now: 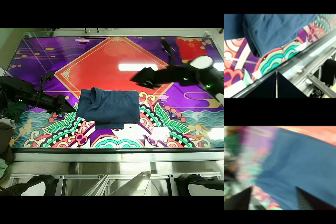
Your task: Fold the shirts.
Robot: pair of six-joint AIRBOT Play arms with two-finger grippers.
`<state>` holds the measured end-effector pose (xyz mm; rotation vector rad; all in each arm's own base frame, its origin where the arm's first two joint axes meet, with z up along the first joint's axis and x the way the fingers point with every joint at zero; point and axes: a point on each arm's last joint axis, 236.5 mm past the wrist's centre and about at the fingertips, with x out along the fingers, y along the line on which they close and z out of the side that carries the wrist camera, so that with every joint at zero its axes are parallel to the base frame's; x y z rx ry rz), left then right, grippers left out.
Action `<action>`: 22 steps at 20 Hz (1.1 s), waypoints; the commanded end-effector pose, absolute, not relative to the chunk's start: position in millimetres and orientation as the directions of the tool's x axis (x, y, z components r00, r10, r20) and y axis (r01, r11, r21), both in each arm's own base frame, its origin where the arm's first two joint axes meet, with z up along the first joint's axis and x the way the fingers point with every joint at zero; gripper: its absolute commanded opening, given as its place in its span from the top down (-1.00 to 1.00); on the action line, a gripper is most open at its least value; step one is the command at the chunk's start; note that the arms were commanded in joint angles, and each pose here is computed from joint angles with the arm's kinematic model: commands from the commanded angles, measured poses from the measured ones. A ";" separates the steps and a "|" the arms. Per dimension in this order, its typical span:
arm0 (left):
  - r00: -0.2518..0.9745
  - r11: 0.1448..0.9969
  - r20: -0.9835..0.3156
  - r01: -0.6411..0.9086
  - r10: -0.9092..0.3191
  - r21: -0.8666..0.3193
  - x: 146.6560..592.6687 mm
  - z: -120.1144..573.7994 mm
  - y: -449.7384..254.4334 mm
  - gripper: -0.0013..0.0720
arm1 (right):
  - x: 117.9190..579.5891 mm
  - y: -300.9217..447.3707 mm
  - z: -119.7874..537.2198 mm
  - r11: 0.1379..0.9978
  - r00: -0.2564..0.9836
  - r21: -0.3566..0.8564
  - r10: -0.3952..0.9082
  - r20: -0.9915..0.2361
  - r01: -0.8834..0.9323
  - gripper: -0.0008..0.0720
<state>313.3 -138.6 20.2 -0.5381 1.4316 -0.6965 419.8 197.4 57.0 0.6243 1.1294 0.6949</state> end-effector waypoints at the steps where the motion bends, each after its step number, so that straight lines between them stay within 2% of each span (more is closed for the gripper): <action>1: -0.004 0.683 -0.687 0.107 -0.727 -0.723 311.0 22.8 -141.1 0.91 | 396.7 134.3 -12.1 0.711 0.221 0.701 0.675 -0.704 0.060 -0.83; 4: -0.021 0.675 -0.680 0.098 -0.733 -0.731 307.1 24.5 -142.6 0.91 | 388.7 135.9 -55.8 0.710 0.142 0.693 0.679 -0.721 0.123 -0.83; 7: -0.041 0.654 -0.659 0.085 -0.751 -0.751 302.3 29.5 -147.0 0.91 | 391.9 145.7 -90.5 0.723 0.116 0.675 0.665 -0.737 0.148 -0.83; 11: -0.040 0.655 -0.659 0.077 -0.751 -0.752 302.4 29.5 -146.9 0.92 | 389.7 172.5 -109.4 0.649 0.080 0.734 0.736 -0.673 0.201 -0.81; 15: -0.041 0.655 -0.659 0.076 -0.751 -0.752 302.3 29.5 -146.9 0.92 | 390.9 218.0 -99.8 0.516 0.077 0.837 0.841 -0.536 0.183 -0.80; 16: -0.041 0.655 -0.659 0.076 -0.751 -0.752 302.3 29.5 -146.9 0.91 | 392.4 229.3 -97.0 0.487 0.083 0.856 0.859 -0.506 0.173 -0.57; 17: -0.041 0.655 -0.659 0.076 -0.751 -0.752 302.2 29.5 -146.9 0.91 | 393.8 238.9 -92.4 0.458 0.087 0.875 0.876 -0.474 0.159 -0.11; 18: -0.041 0.655 -0.659 0.076 -0.751 -0.752 302.2 29.5 -146.9 0.91 | 398.1 247.1 -84.6 0.415 0.101 0.898 0.897 -0.431 0.142 0.53; 19: -0.042 0.655 -0.659 0.076 -0.751 -0.752 302.2 29.5 -146.9 0.91 | 406.6 250.5 -73.8 0.372 0.131 0.920 0.913 -0.386 0.121 0.93; 22: -0.046 0.654 -0.658 0.076 -0.751 -0.752 301.2 29.6 -147.0 0.91 | 453.2 205.3 -40.0 0.340 0.287 0.939 0.895 -0.341 0.055 0.93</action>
